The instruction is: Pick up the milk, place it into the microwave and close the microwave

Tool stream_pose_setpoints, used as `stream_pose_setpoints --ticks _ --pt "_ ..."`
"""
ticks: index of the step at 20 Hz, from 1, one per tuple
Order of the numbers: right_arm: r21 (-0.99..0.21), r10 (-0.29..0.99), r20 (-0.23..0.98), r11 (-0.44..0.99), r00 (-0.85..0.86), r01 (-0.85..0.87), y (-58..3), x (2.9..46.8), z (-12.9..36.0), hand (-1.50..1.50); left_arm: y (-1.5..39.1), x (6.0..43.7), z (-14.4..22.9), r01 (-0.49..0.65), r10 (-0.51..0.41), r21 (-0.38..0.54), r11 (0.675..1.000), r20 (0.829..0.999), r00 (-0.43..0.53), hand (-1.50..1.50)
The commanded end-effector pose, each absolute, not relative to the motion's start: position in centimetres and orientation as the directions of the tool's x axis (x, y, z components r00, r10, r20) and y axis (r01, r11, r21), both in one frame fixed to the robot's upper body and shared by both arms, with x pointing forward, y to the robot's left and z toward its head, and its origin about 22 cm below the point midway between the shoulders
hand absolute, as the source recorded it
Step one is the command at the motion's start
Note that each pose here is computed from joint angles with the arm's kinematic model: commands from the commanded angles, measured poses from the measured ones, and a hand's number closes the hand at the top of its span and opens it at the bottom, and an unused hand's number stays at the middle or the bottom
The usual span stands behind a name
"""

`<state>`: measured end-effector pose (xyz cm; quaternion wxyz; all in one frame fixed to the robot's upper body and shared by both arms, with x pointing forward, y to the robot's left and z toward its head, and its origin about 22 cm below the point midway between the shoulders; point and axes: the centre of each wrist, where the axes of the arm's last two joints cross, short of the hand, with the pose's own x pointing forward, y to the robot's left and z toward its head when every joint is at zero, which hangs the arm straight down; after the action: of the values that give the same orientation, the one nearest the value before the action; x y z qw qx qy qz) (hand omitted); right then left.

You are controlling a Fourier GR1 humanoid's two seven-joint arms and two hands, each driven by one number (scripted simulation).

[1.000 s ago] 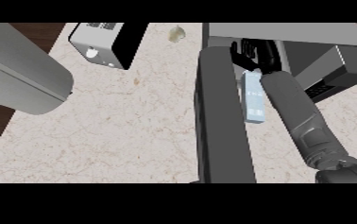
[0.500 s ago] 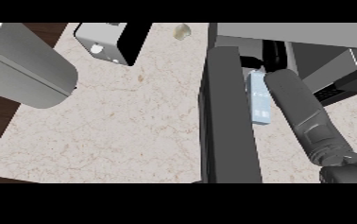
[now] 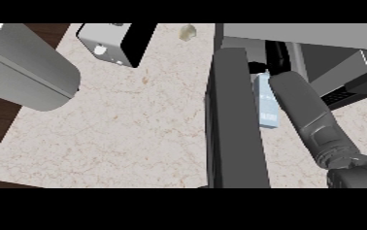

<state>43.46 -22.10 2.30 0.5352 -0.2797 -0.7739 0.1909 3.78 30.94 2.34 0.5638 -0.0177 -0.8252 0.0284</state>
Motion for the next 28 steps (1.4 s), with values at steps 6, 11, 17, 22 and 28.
stream_pose_setpoints --ticks 6,11,17,22,28 --pt "-0.480 0.484 0.809 0.872 -0.335 0.100 -22.9 42.5 0.7 -1.50 29.7 4.4 2.2 0.055 0.104 -0.091 0.994 0.933 -0.344 -1.50" --pt "-0.385 0.378 0.855 0.921 -0.356 0.054 -24.2 41.6 -0.7 -1.50 26.8 4.3 3.1 0.093 0.141 -0.116 0.989 0.929 -0.343 -1.50" --pt "-0.327 0.299 0.889 0.945 -0.347 -0.024 -24.6 40.0 -3.0 -1.50 25.8 5.7 2.7 0.143 0.111 -0.065 0.988 0.935 -0.338 -1.50" --pt "-0.263 0.222 0.910 0.962 -0.349 -0.075 -23.7 38.3 -5.4 -1.50 22.1 6.5 2.7 0.166 0.090 -0.033 0.986 0.932 -0.350 -1.50" --pt "-0.209 0.157 0.930 0.970 -0.333 -0.125 -24.2 35.7 -8.2 -1.50 21.4 9.1 4.6 0.224 0.104 -0.031 0.974 0.940 -0.325 -1.50"
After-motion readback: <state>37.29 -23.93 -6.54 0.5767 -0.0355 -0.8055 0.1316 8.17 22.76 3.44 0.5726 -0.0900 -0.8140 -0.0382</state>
